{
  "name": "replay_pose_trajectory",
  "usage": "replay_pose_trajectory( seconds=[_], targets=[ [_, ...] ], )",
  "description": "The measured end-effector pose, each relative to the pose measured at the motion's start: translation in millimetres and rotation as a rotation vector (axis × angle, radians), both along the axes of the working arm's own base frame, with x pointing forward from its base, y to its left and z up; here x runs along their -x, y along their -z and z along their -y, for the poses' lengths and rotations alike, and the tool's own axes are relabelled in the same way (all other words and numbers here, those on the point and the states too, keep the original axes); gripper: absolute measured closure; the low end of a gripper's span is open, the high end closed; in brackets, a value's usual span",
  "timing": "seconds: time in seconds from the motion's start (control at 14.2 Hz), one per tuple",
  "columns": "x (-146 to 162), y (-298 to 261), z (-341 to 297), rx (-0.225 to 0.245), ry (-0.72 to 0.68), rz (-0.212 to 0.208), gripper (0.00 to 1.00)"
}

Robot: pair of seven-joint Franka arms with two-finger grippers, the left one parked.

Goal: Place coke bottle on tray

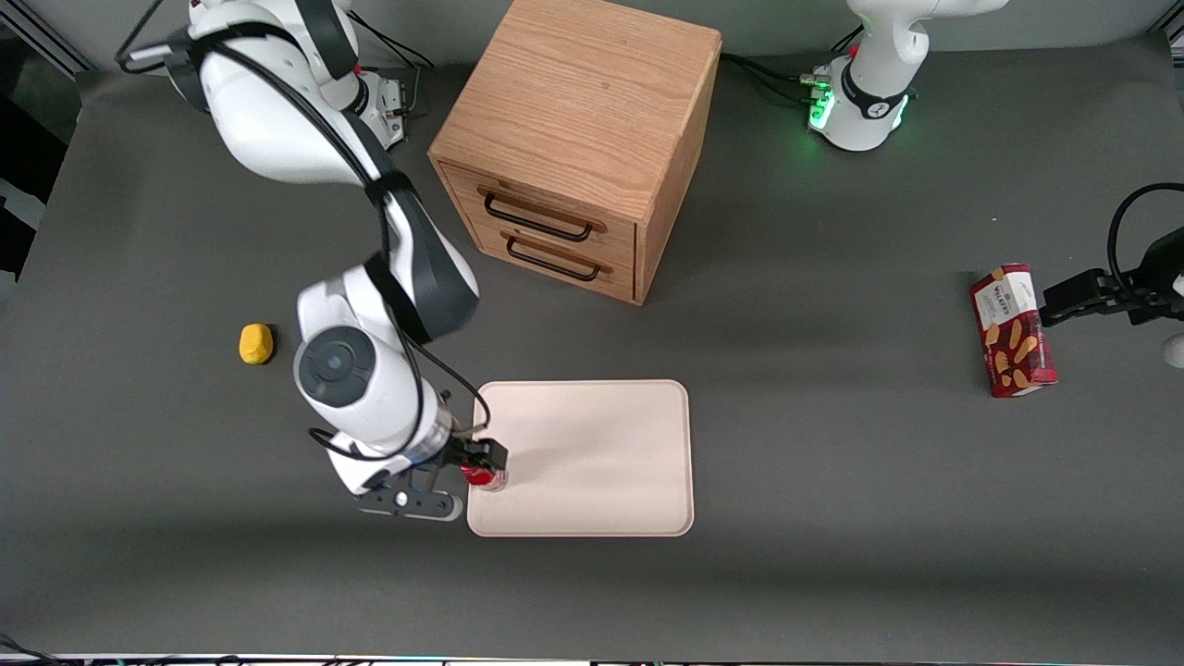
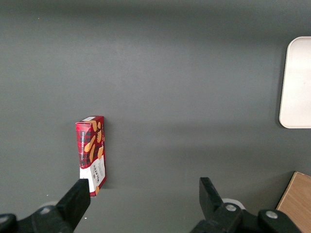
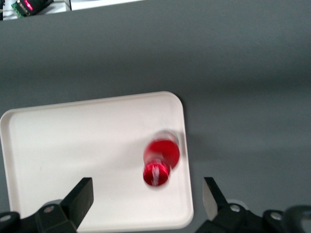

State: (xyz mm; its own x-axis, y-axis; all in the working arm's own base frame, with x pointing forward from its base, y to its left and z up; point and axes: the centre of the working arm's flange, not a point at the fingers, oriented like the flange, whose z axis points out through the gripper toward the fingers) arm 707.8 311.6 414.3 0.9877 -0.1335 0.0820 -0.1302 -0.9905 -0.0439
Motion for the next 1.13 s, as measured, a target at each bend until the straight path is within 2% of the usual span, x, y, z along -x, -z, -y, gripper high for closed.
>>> replay_pose_trajectory(
  seconds=[0.21,0.42,0.78,0.92,1.13],
  targets=[
    [31.2,-94.7,20.3,0.012,0.007,-0.032,0.0],
    [65.3,-162.4,46.6,0.057,0.021,-0.068,0.0],
    [90.2,-225.8,103.8,0.079,0.002,-0.074,0.0],
    [91.0,-242.3,143.0,0.078,-0.035,-0.067,0.0],
    [92.6,-247.0,218.4,0.078,-0.1,-0.093,0.0]
  ],
)
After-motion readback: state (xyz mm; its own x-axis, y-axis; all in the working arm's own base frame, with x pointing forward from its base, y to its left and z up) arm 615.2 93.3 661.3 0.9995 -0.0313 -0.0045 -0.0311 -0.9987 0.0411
